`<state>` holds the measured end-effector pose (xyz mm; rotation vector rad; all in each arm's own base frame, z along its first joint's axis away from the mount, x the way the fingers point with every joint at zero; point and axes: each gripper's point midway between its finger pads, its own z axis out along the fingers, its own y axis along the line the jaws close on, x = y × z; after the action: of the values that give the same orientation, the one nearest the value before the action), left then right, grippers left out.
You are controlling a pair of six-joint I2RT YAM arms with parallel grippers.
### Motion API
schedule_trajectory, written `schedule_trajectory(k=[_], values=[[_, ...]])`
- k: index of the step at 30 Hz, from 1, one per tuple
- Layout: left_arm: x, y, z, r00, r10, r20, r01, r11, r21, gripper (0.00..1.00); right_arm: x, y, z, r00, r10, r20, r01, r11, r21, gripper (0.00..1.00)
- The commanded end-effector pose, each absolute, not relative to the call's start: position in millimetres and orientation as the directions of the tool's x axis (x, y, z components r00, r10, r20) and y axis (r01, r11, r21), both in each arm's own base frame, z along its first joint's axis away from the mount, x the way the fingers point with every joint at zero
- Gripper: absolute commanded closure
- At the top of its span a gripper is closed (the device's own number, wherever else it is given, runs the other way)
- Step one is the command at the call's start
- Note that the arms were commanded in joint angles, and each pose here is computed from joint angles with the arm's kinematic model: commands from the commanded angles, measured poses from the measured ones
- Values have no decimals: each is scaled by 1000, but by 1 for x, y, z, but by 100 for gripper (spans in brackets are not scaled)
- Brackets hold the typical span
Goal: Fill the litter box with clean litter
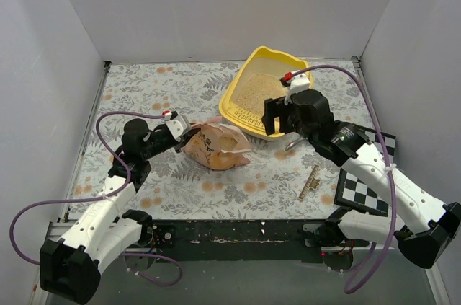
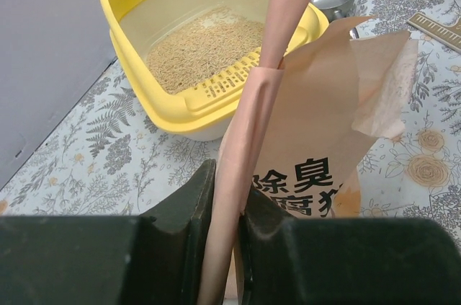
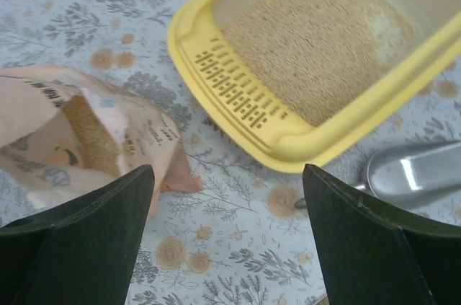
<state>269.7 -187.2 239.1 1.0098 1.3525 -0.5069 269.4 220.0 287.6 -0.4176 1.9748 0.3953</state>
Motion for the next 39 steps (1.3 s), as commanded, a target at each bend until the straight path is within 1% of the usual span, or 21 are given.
schedule_trajectory(k=[1,3,6,10,13,19,23,31,39], values=[[271,-192,258,232,209,-950,802,511,309,86,273,159,234,-582,3,-813,-197,970,145,12],[270,-193,257,232,208,-950,806,506,308,86,275,135,216,-617,121,-778,-74,975,210,17],[268,-195,258,233,207,-950,807,504,308,86,278,104,191,-638,249,-728,84,963,255,19],[265,-197,257,236,206,-950,810,498,309,86,278,88,159,-675,368,-640,210,927,312,21],[263,-200,254,230,203,-952,818,489,302,87,281,87,139,-676,444,-588,272,892,361,23],[259,-206,251,231,201,-952,827,474,301,87,292,96,118,-651,549,-524,335,828,450,29],[257,-209,247,232,207,-950,829,470,304,87,298,100,102,-659,584,-475,385,804,454,29],[255,-213,244,230,208,-951,833,463,303,86,305,106,73,-676,612,-410,442,782,439,30],[253,-215,241,234,219,-947,831,460,312,85,311,108,55,-684,621,-382,469,776,422,32]])
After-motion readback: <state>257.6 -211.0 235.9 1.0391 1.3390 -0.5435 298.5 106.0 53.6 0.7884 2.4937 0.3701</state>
